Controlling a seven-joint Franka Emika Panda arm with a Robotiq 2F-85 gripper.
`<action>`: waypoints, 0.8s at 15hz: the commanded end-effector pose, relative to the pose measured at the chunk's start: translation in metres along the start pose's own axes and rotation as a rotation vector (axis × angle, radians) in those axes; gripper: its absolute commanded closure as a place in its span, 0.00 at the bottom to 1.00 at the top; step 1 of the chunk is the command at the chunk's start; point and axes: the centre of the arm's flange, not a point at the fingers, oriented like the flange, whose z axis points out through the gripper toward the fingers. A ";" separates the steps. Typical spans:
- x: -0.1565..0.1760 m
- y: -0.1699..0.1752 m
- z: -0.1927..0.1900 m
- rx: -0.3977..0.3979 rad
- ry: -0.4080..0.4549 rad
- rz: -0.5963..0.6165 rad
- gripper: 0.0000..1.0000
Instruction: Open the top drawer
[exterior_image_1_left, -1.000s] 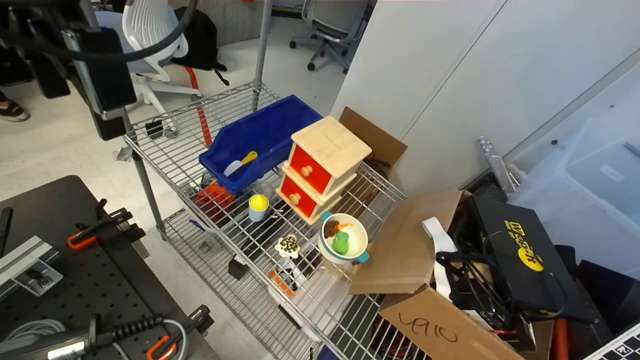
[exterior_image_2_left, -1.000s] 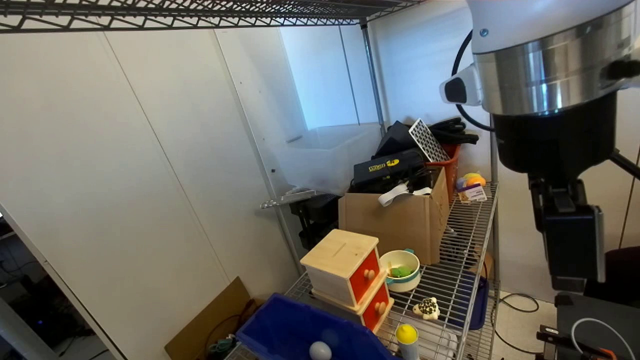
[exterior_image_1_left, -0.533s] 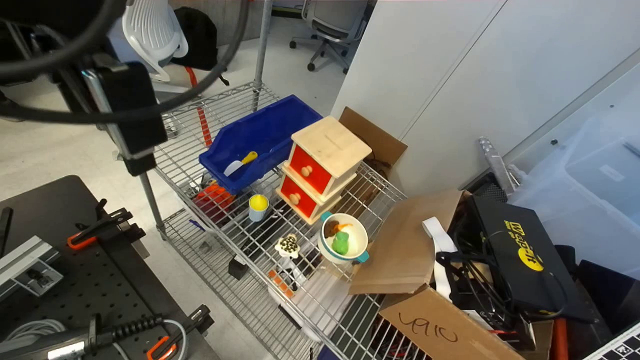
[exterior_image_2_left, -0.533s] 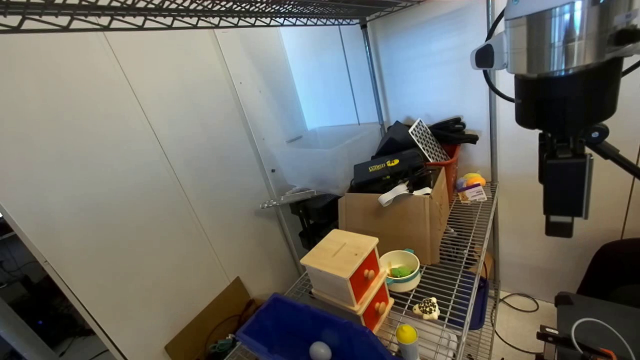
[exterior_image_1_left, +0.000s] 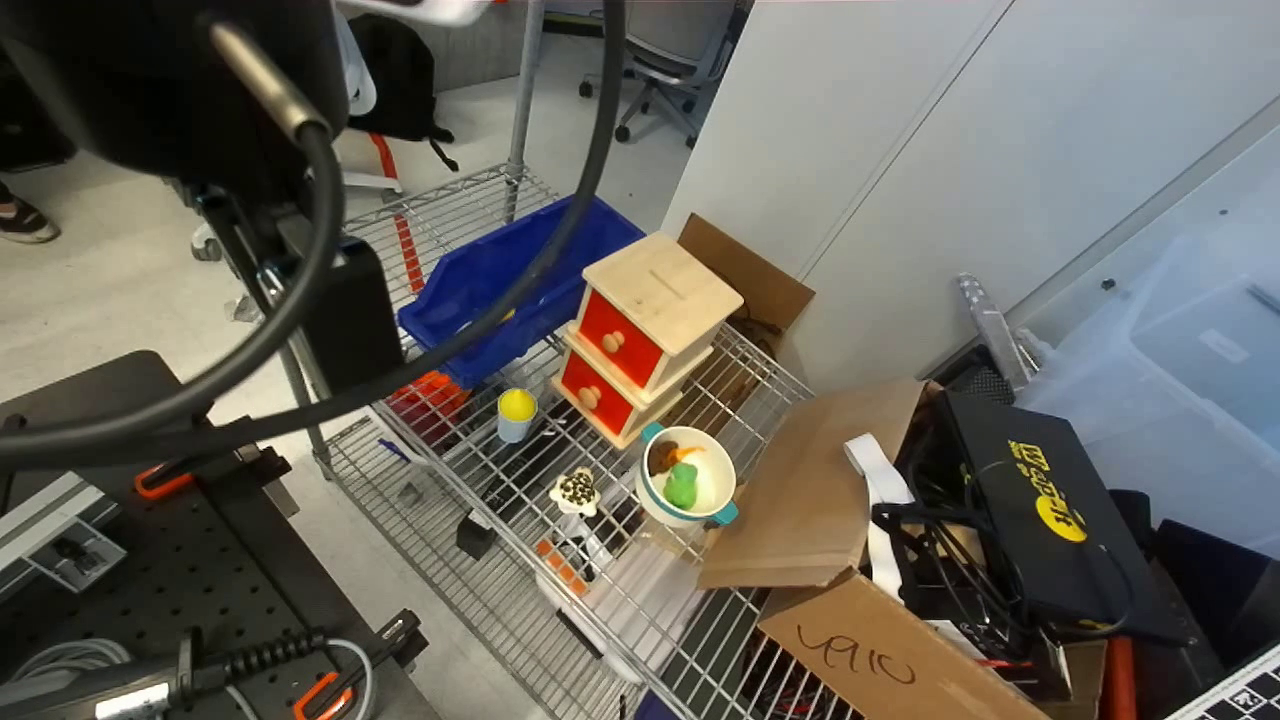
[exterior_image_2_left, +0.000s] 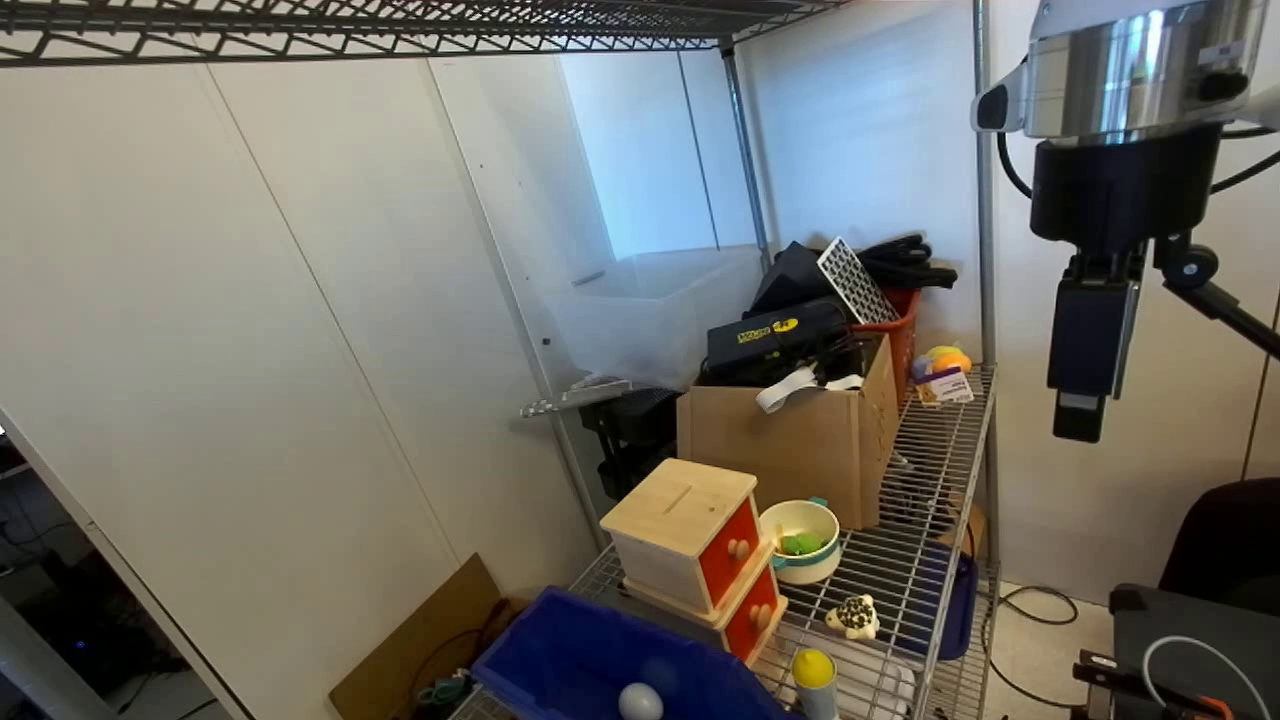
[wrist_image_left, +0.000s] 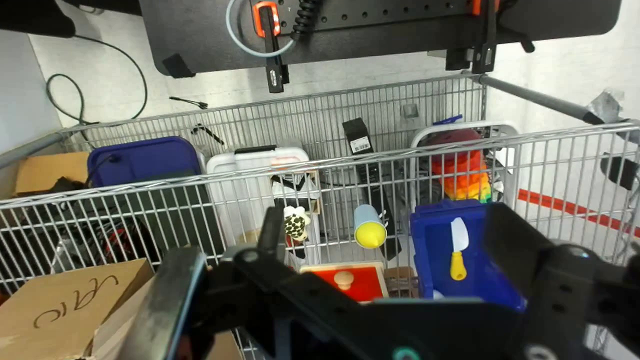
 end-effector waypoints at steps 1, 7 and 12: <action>0.004 -0.014 -0.010 0.036 0.027 -0.001 0.00; 0.005 -0.051 -0.015 0.047 0.033 -0.068 0.00; 0.003 -0.057 -0.011 0.023 0.021 -0.099 0.00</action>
